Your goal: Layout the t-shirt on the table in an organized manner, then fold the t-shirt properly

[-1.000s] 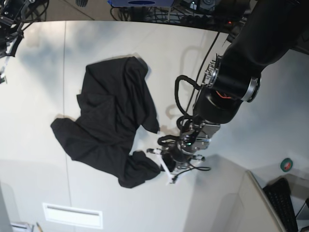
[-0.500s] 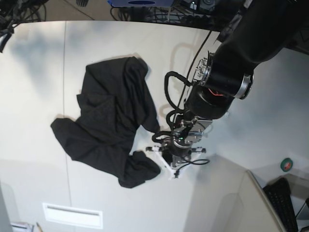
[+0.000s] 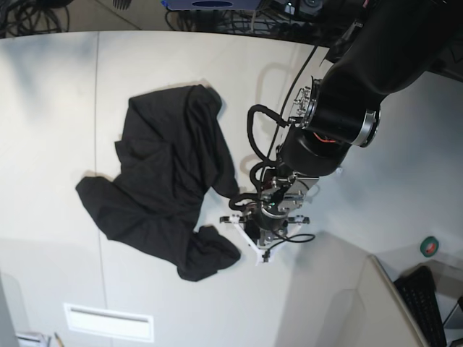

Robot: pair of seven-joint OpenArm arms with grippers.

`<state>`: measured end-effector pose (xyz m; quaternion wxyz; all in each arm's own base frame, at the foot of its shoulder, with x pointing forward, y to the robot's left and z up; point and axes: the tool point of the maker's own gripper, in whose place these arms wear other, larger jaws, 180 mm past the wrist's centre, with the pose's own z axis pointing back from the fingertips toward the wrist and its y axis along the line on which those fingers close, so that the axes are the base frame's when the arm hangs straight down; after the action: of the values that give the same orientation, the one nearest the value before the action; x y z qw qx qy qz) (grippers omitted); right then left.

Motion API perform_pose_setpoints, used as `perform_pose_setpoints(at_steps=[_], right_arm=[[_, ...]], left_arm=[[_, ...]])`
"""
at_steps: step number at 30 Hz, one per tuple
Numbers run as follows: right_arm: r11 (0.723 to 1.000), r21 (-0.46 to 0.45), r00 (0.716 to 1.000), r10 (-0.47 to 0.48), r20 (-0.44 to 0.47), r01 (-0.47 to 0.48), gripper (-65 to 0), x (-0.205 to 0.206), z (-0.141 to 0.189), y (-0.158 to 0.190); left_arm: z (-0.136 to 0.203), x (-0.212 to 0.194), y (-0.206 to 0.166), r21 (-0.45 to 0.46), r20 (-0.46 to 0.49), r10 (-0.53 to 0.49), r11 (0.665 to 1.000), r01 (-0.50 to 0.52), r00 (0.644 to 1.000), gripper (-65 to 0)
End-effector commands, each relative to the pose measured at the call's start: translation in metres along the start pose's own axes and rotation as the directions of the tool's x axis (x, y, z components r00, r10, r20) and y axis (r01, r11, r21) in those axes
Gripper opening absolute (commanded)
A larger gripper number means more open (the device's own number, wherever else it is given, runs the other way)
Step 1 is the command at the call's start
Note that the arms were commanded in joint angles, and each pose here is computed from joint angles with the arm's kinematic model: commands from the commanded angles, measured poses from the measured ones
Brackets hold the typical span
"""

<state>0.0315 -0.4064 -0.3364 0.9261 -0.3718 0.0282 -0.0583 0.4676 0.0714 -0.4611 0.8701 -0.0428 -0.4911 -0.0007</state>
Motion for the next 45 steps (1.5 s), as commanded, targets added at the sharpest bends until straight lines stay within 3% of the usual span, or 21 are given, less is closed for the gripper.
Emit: perform_pose_setpoints(at_steps=[1, 8, 11, 13, 19, 23, 31, 36, 38, 45], right_arm=[[0.999, -0.039, 1.0, -0.003, -0.003, 0.003, -65.0, -0.002, 0.003, -0.012], [0.999, -0.037, 1.0, -0.003, -0.002, 0.003, -65.0, -0.001, 0.003, -0.011], [0.999, -0.038, 1.0, -0.002, -0.005, 0.002, -65.0, -0.002, 0.003, -0.012], [0.999, -0.039, 1.0, 0.005, -0.013, -0.006, -65.0, -0.006, 0.003, -0.012], [0.999, -0.041, 1.0, 0.02, 0.014, -0.019, -65.0, -0.005, 0.002, -0.012], [0.998, -0.043, 0.999, 0.041, 0.025, -0.04, -65.0, -0.009, 0.0, -0.011], [0.997, -0.046, 0.998, 0.059, 0.001, -0.059, -65.0, -0.019, -0.001, -0.012], [0.997, -0.06, 0.999, 0.037, -0.02, -0.038, -65.0, -0.029, -0.002, -0.02], [0.998, -0.068, 0.999, 0.017, -0.03, -0.019, -65.0, -0.032, -0.003, -0.024], [0.996, -0.084, 0.998, -0.021, -0.053, 0.016, -65.0, -0.043, -0.004, -0.033]], left_arm=[[-0.004, 0.028, -0.007, -0.011, 0.071, 0.004, 1.0, -0.003, 0.997, -53.3], [-0.005, 0.045, -0.024, -0.056, 0.114, 0.01, 0.998, -0.003, 0.993, -53.0], [-0.004, 0.055, -0.047, -0.175, 0.12, 0.034, 0.984, -0.013, 0.992, -50.4], [-0.005, 0.057, -0.05, -0.191, 0.117, 0.024, 0.982, -0.001, 0.993, -48.4], [-0.004, 0.052, -0.064, -0.222, 0.105, -0.048, 0.972, 0.071, 0.993, -32.3], [-0.003, 0.042, -0.068, -0.236, 0.067, -0.099, 0.965, 0.112, 0.993, -24.8], [0.0, 0.022, -0.067, -0.23, 0.034, -0.076, 0.97, 0.081, 0.997, -17.6], [-0.004, 0.027, -0.046, -0.112, 0.033, -0.029, 0.993, 0.033, 0.999, -6.4], [-0.005, 0.031, -0.045, -0.105, 0.038, -0.041, 0.993, 0.045, 0.998, -3.0], [-0.005, 0.034, -0.045, -0.109, 0.049, -0.057, 0.992, 0.062, 0.997, -2.5]])
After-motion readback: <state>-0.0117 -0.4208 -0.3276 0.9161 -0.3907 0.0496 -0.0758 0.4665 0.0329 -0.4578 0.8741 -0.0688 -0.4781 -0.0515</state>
